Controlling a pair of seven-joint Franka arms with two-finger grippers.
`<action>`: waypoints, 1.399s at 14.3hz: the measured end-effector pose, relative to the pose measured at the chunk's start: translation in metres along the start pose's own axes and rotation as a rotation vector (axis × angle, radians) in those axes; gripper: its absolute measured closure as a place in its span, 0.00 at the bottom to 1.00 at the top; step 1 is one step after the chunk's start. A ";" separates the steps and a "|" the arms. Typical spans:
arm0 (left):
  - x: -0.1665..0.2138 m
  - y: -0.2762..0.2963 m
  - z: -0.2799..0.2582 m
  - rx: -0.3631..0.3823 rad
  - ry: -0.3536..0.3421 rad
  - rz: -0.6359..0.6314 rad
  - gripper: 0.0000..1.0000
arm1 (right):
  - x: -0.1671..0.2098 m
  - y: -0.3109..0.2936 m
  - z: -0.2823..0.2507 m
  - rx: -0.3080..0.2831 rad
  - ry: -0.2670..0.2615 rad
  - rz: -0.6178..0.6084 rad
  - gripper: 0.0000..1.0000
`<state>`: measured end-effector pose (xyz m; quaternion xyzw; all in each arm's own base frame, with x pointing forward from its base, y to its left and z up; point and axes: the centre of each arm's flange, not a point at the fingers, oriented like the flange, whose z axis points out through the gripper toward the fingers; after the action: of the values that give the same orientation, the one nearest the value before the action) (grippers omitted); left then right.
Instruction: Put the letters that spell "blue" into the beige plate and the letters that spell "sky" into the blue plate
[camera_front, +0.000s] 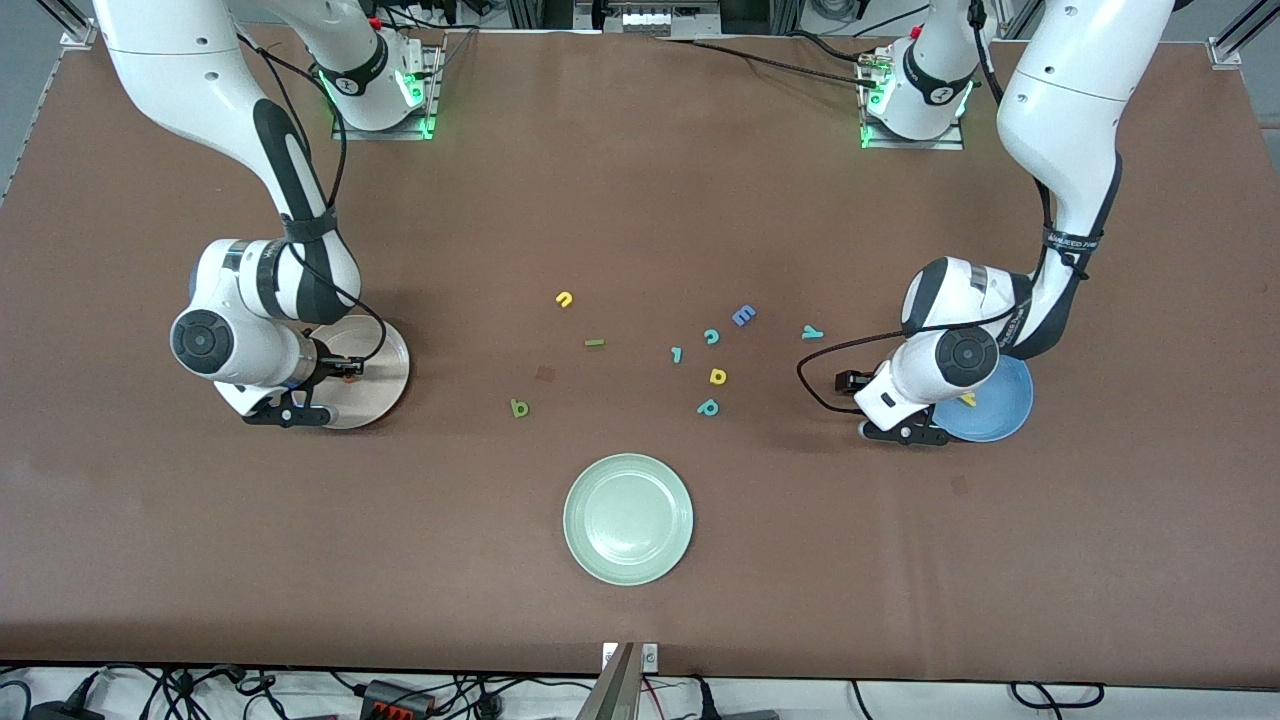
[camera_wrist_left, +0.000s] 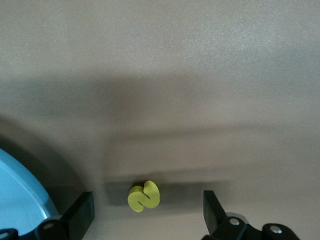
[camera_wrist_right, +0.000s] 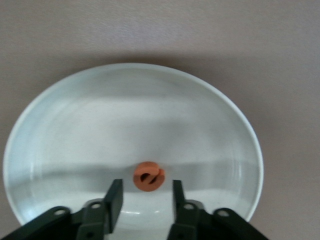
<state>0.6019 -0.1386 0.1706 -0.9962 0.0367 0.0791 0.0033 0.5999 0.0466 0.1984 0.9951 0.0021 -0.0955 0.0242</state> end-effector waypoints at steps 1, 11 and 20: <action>0.000 0.000 0.001 0.000 -0.002 0.000 0.12 | 0.001 -0.007 -0.009 0.004 0.007 -0.008 0.38; 0.002 -0.007 -0.017 0.014 -0.032 -0.012 0.72 | -0.097 -0.257 -0.057 0.093 0.027 0.289 0.00; 0.005 -0.118 -0.064 0.002 -0.147 -0.035 0.72 | -0.175 -0.354 0.045 0.091 0.148 0.578 0.00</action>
<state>0.6254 -0.0221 0.2335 -0.9882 0.0190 0.1518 0.0085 0.4160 0.3984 0.1709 0.9589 -0.2836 -0.0118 0.0053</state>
